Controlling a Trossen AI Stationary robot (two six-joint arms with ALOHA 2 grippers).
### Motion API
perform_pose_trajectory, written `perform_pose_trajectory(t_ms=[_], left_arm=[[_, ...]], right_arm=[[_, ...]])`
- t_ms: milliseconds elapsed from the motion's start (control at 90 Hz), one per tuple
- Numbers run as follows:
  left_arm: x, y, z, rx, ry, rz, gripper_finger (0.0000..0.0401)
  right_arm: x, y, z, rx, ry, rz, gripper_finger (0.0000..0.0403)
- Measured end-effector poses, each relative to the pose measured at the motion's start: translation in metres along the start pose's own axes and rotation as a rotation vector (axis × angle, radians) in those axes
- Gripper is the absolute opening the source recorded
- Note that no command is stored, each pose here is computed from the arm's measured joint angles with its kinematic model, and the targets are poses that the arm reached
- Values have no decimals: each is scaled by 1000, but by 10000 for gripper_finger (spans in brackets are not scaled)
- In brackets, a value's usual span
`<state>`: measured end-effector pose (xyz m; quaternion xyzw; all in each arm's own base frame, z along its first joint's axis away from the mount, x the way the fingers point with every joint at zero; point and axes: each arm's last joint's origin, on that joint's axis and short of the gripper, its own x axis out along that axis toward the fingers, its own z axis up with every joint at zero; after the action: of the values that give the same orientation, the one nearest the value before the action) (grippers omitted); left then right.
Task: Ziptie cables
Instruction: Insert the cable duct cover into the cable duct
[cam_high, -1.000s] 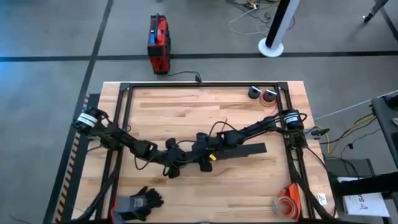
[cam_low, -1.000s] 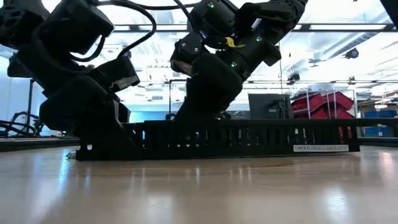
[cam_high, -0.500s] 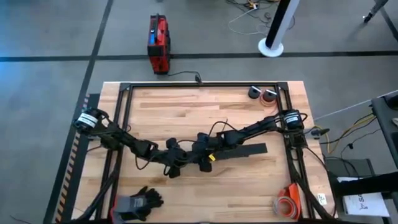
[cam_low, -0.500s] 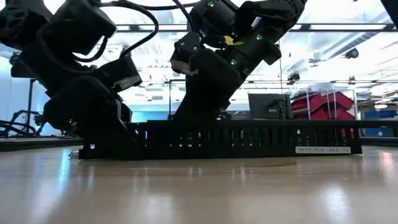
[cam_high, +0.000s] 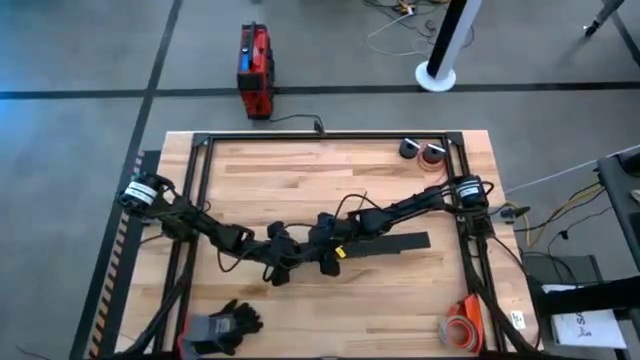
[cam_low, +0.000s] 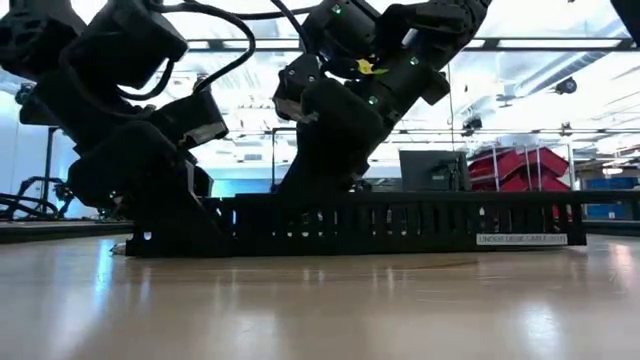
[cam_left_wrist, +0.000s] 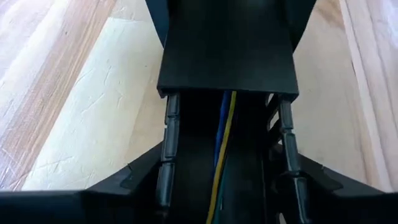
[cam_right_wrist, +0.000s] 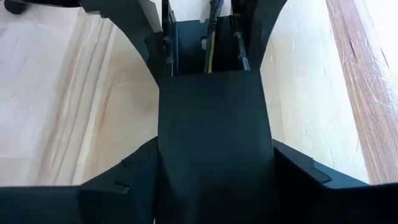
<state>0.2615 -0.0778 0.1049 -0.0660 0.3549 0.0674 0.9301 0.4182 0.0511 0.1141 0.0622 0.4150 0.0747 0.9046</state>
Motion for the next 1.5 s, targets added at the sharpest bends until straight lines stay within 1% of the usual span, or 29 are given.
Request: perform_pose_trajectory(t_ms=[300, 456, 544, 700, 844, 956, 1167, 1322, 1433, 1500], left_arm=[[3, 3, 9, 38, -18, -14, 217], [3, 5, 12, 44, -16, -23, 217], [2, 7, 10, 34, -14, -17, 217], [2, 9, 10, 22, -19, -11, 214], [3, 8, 15, 57, -27, -7, 219], [4, 7, 22, 84, -36, 13, 218], [5, 8, 34, 96, -58, 24, 223], [4, 8, 37, 112, -34, 31, 230], [-1, 8, 38, 97, -14, 11, 242], [-6, 7, 42, 53, -26, -2, 249]], right_arm=[[0, 1, 1, -37, 1, 38, 213], [0, 1, -1, -6, 32, 13, 216], [-1, 2, -2, -29, 37, 19, 219], [0, 6, 0, -73, 21, 64, 213], [0, 5, 2, -44, 4, -27, 213], [-1, -1, 4, -25, -6, -28, 217], [-1, -1, 10, -29, -63, -37, 213], [-1, -2, 10, -28, -62, -50, 234], [-1, -2, 9, -25, -57, -52, 247], [-1, -2, 8, -25, -51, -52, 252]])
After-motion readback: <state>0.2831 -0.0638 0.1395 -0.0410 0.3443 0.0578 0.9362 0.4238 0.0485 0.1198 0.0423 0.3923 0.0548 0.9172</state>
